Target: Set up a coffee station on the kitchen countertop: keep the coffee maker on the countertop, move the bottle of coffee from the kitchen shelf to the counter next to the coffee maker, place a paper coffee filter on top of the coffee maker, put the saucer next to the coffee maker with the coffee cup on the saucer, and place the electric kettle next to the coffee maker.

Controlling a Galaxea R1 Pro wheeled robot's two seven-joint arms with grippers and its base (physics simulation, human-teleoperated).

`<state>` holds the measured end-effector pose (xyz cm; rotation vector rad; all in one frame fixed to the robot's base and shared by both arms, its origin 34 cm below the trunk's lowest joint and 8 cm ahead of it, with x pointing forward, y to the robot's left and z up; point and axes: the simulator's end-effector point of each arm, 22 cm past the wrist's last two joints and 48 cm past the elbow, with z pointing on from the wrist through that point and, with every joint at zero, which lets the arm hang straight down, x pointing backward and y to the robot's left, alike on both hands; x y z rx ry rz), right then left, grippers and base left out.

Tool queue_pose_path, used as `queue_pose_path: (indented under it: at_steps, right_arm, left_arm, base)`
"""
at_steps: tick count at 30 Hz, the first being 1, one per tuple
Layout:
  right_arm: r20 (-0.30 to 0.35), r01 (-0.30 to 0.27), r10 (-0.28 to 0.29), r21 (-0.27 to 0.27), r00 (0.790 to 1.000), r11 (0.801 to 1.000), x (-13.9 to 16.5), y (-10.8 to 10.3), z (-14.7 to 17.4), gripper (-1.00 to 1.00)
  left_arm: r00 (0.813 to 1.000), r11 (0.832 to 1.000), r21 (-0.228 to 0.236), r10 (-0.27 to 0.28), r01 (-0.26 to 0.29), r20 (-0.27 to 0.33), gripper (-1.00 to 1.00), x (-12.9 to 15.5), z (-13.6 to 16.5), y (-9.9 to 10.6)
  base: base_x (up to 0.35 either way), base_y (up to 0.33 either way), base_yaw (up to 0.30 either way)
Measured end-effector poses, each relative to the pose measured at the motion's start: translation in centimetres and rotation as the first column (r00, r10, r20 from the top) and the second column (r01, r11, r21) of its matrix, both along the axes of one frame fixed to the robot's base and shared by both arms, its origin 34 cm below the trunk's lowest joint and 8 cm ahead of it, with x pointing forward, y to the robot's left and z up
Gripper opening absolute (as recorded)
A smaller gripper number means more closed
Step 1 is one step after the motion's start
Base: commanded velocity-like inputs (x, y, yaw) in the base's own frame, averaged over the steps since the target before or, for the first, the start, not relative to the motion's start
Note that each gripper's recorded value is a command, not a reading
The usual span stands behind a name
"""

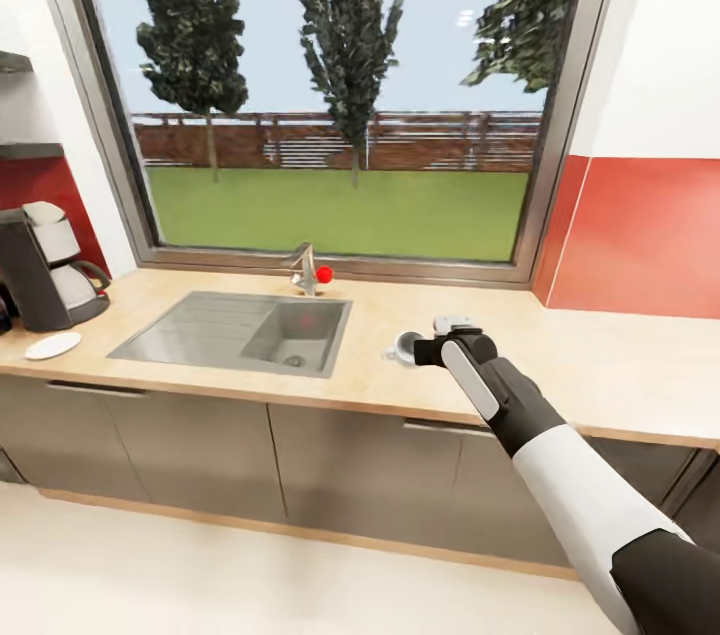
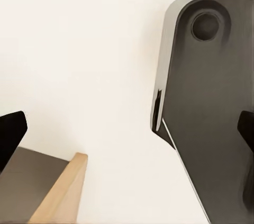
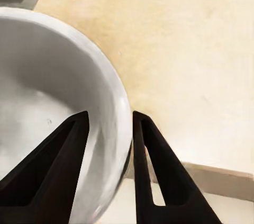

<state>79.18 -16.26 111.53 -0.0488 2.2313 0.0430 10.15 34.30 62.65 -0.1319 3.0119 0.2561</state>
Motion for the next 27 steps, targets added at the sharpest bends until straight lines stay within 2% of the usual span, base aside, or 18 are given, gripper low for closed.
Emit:
queue_pose_path:
  at_steps: [7, 27]
  right_arm:
    - [0.000, 0.000, 0.000, 0.000, 1.000, 1.000, -0.03, 0.00, 0.01, -1.00]
    - [0.004, 0.001, -0.001, -0.001, 1.000, 1.000, -0.12, -0.03, 0.31, -1.00]
  left_arm:
    - [1.000, 1.000, -0.001, 0.000, 0.000, 0.002, 1.00, 0.06, 0.00, -0.07]
    - [1.000, 1.000, -0.002, 0.000, 0.000, 0.009, 1.00, 0.27, -0.01, -0.17]
  base:
    - [-0.196, 0.109, 0.276]
    - [-0.007, 0.003, 0.276]
